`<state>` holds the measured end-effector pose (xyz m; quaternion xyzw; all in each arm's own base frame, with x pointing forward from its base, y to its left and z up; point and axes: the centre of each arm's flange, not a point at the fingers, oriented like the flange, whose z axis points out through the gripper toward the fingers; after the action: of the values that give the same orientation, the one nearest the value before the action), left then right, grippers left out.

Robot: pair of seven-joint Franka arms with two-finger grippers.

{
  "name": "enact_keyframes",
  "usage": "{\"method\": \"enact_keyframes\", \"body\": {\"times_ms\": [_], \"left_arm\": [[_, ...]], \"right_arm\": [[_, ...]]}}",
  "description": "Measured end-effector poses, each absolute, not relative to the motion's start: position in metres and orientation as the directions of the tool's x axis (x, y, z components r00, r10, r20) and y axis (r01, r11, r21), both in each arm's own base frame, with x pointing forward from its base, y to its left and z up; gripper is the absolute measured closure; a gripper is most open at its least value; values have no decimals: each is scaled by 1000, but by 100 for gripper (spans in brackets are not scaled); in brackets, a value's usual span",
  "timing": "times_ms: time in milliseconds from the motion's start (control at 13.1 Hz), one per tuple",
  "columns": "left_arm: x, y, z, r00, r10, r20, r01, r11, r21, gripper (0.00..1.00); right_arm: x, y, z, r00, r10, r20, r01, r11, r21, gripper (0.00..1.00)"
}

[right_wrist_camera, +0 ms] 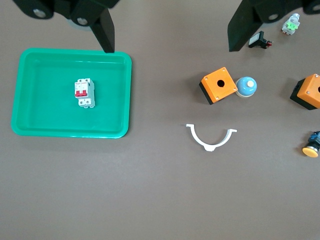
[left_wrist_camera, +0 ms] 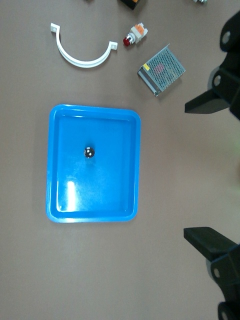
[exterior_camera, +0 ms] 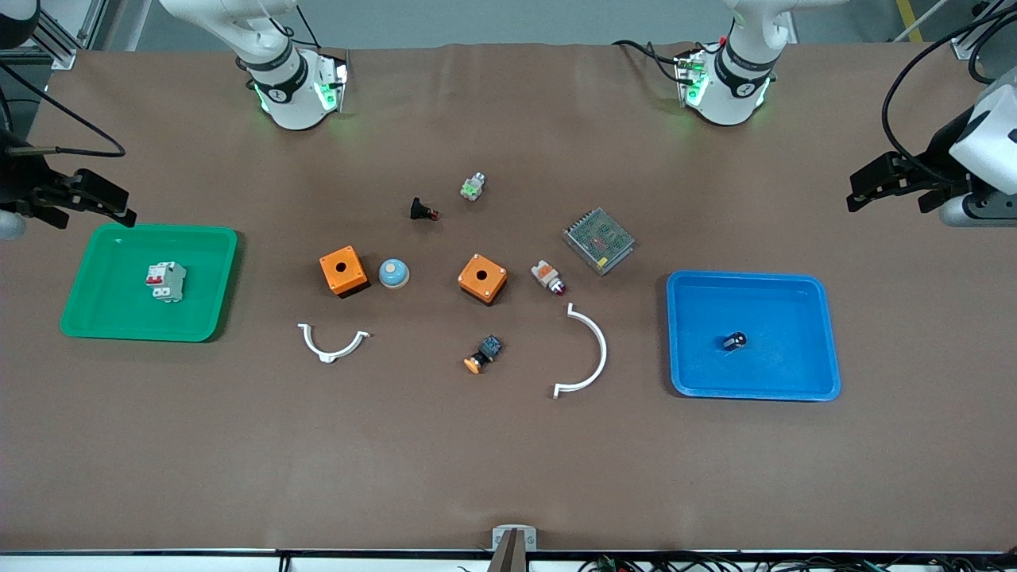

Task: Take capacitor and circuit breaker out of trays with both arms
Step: 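Reach the left gripper to the capacitor while the right gripper reaches the breaker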

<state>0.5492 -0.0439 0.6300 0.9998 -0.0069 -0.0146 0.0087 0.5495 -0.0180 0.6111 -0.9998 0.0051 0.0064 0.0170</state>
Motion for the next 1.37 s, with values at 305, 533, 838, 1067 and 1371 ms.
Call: {"method": "enact_keyframes", "body": {"times_ms": [305, 533, 838, 1067, 1371], "left_arm": [[550, -42, 627, 999, -19, -33, -20, -1000, -5, 0], [571, -39, 588, 998, -19, -53, -21, -1000, -21, 0], [602, -41, 465, 999, -26, -25, -26, -1000, -6, 0], [609, -46, 387, 997, -37, -70, -37, -999, 6, 0], [622, -53, 297, 996, -37, -81, -35, -999, 27, 4]], "right_arm": [[549, -23, 605, 1000, -14, -25, -15, -1000, -19, 0], [549, -27, 605, 1000, -20, -24, -20, -1000, -18, 0], [555, -71, 551, 999, -25, -22, -26, -1000, -15, 0], [546, -133, 473, 999, 5, -43, 4, -1000, -19, 0], [544, -171, 408, 994, -5, -109, -8, -1000, -29, 0]]}}
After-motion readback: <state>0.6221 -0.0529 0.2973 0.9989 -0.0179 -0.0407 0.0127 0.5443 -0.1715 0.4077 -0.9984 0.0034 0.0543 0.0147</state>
